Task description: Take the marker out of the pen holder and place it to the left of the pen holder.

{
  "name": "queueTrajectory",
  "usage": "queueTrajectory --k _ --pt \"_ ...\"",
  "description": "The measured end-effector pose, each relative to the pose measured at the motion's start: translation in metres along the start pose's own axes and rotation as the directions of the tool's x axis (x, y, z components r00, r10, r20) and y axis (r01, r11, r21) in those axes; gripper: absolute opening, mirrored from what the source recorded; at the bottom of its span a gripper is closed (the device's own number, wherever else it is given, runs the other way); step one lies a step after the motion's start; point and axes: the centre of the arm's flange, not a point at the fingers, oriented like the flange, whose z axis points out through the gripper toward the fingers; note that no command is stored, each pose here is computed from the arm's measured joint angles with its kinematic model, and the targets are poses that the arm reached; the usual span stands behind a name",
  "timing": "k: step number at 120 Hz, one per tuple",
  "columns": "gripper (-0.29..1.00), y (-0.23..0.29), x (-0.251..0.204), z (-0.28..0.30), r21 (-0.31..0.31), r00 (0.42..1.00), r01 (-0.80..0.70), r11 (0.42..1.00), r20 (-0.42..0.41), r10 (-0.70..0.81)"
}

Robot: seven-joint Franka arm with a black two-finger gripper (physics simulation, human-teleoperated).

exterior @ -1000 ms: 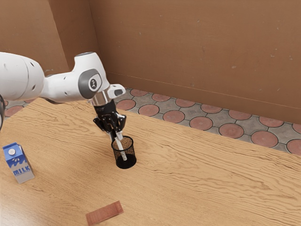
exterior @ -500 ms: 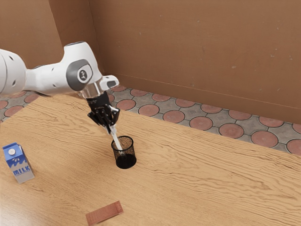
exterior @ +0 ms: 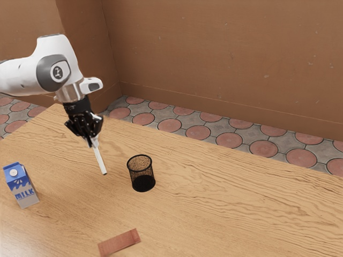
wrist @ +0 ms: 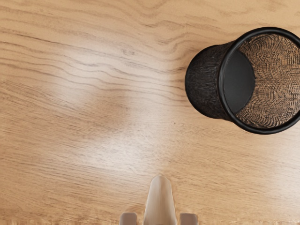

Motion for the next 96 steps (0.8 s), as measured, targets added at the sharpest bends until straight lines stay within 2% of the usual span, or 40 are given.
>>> queueTrajectory --k 9,25,36,52,72,85,96 --pt "-0.08 -0.021 -0.004 0.0 0.017 0.998 0.029 0.999 0.062 -0.03" --pt "-0.08 -0.061 0.014 0.018 0.057 0.969 0.098 0.994 0.223 -0.108" --pt "-0.08 -0.059 0.029 0.029 0.082 0.947 0.09 0.993 0.3 -0.11" --pt "0.2 -0.043 0.036 0.044 0.085 0.924 0.065 0.994 0.372 -0.092" --pt "0.46 -0.039 0.033 0.044 0.073 0.914 0.058 0.996 0.398 -0.083" --pt "0.55 -0.02 0.021 -0.012 0.063 0.951 0.013 0.998 0.306 -0.032" --pt "0.6 -0.007 0.01 -0.038 0.06 0.965 -0.018 0.998 0.262 0.002"
